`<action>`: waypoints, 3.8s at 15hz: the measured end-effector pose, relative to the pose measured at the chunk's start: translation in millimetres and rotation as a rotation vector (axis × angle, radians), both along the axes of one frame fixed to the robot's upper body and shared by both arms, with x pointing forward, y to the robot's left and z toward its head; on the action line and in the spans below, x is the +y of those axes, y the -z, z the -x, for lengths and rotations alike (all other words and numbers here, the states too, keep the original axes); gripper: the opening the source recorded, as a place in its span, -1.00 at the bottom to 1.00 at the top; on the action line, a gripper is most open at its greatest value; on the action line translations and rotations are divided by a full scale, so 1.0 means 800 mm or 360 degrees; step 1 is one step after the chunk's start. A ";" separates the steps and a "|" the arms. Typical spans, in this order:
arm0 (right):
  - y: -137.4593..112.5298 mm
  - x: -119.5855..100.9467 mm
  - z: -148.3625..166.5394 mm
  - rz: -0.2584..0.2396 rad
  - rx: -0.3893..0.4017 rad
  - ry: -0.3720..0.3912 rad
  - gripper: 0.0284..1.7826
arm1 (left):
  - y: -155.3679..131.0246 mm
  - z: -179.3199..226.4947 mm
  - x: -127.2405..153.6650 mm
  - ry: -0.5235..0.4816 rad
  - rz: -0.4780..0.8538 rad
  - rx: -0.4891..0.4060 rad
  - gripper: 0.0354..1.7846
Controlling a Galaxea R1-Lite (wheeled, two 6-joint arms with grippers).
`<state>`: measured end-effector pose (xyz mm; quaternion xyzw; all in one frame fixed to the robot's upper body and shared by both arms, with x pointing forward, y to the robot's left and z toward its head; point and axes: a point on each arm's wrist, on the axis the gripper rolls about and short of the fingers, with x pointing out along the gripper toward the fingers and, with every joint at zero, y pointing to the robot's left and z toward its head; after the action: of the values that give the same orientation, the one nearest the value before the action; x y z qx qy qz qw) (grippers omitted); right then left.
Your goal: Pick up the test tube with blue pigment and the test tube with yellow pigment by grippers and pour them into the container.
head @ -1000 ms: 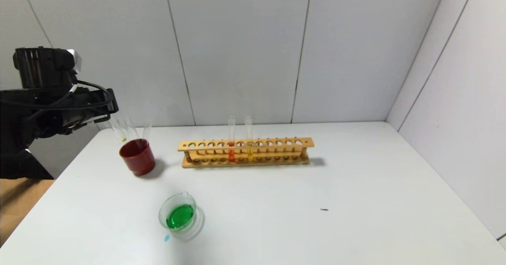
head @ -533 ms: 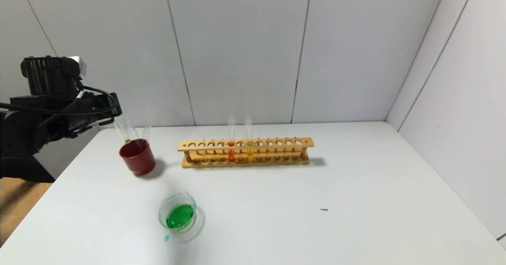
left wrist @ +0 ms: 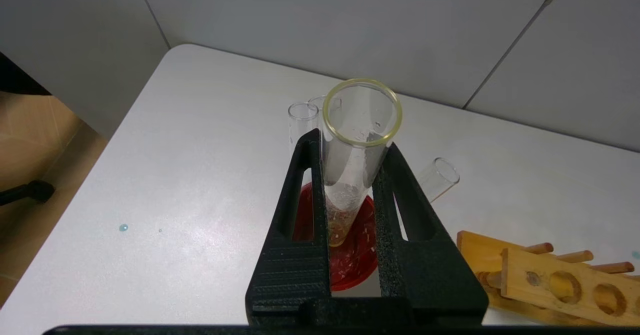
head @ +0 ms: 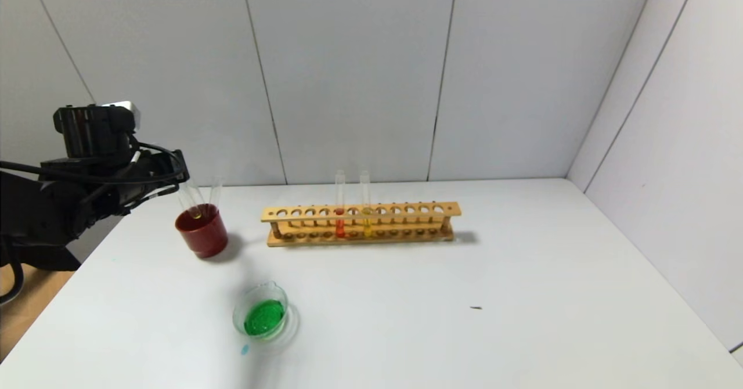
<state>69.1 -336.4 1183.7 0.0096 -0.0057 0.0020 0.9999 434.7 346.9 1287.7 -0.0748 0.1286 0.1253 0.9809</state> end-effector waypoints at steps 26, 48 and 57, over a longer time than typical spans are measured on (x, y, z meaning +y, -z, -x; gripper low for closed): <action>0.000 0.000 0.000 0.0001 0.0000 -0.0001 0.92 | 0.028 0.005 0.001 0.0002 -0.0003 -0.0060 0.96; 0.000 0.000 0.000 0.0001 0.0000 -0.0001 0.92 | -0.055 0.221 0.008 -0.0131 -0.0451 -0.0074 0.96; 0.000 0.000 0.000 0.0000 0.0000 -0.0001 0.92 | -0.021 0.401 -0.009 -0.0020 -0.0454 -0.0200 0.96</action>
<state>69.1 -336.4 1183.7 0.0096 -0.0057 0.0022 0.9999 113.8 340.0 1304.5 0.0567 0.0475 0.1435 0.9869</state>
